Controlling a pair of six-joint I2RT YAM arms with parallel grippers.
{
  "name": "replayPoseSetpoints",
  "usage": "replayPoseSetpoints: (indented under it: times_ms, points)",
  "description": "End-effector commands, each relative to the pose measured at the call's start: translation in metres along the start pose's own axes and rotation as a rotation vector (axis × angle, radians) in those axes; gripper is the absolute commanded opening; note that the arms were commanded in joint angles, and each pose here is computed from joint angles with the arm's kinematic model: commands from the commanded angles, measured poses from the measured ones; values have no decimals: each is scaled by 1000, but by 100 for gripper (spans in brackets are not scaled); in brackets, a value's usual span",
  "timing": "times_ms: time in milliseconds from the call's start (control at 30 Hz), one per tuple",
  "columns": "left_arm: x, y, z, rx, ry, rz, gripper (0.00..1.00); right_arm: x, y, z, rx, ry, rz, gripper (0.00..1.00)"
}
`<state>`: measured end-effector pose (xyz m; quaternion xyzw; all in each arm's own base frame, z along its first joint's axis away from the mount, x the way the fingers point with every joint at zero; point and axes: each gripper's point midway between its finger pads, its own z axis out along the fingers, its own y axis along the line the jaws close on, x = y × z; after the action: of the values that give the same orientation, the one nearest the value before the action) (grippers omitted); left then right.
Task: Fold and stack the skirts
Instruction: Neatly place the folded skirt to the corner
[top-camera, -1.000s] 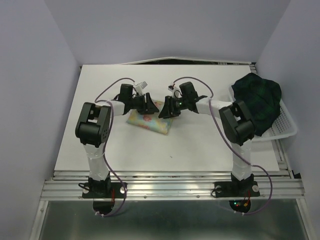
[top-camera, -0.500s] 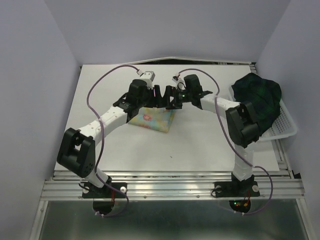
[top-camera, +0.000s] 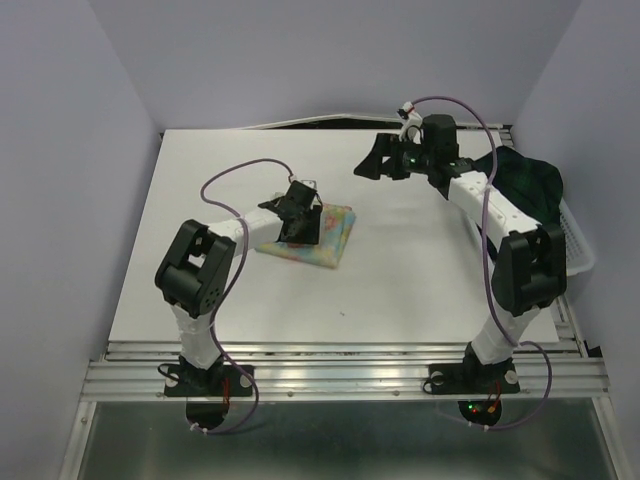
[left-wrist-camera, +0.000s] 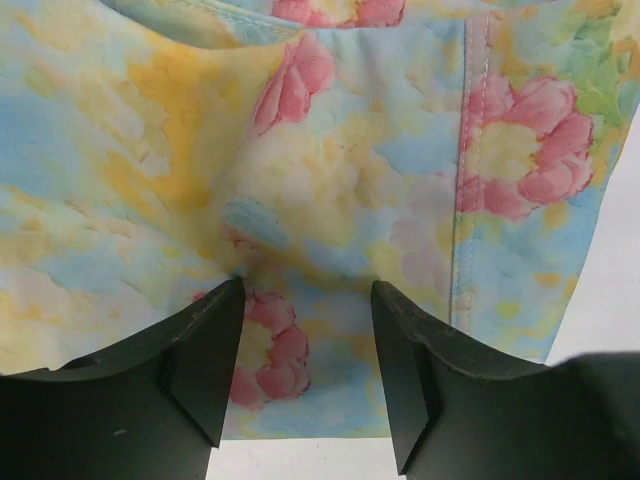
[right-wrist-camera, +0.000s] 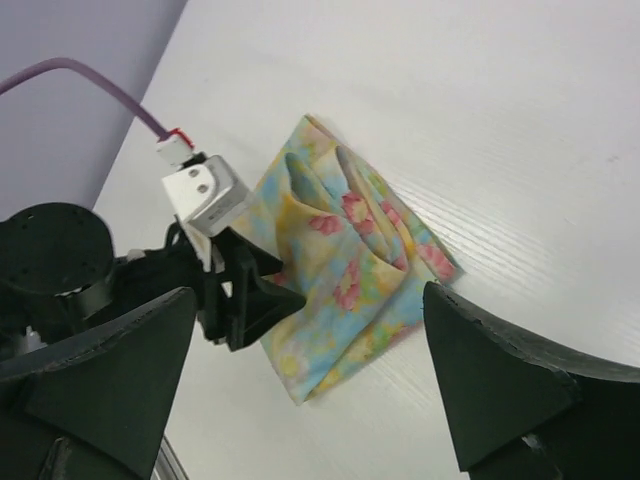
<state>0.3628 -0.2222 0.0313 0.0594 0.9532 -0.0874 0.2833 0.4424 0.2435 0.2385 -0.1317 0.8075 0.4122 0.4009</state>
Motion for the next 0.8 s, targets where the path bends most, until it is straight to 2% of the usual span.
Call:
replayPoseSetpoints:
  times_ms: [0, 133, 167, 400, 433, 467, 500, 567, 667, 767]
  points:
    - [10, -1, 5, -33, 52, 7, 64, -7, -27, -9, 137, -15, -23, 100]
    - [16, 17, 33, -108, 148, -2, 63, -12, -40, -14, 185, -27, -19, 100]
    - [0, 19, 36, -115, 127, -14, 63, -17, -42, -16, 188, -34, -23, 100]
    - [-49, 123, 66, -333, 128, -173, 62, -26, -56, -23, 220, -36, -40, 100]
    - [-67, 144, 64, -347, 101, -213, 59, -26, -56, -23, 220, -36, -43, 100]
    - [-76, 152, 64, -346, 92, -224, 53, -26, -56, -23, 219, -34, -43, 100]
    - [-80, 159, 65, -356, 88, -236, 56, -24, -56, -22, 219, -30, -42, 100]
    - [-109, 171, 62, -335, 48, -181, 56, -22, -57, -23, 221, -23, -38, 100]
    - [-131, 199, 56, -372, 32, -83, 54, -19, -56, -23, 218, -16, -37, 100]
    - [-145, 230, 52, -405, 27, -46, 54, -18, -56, -25, 218, -15, -41, 100]
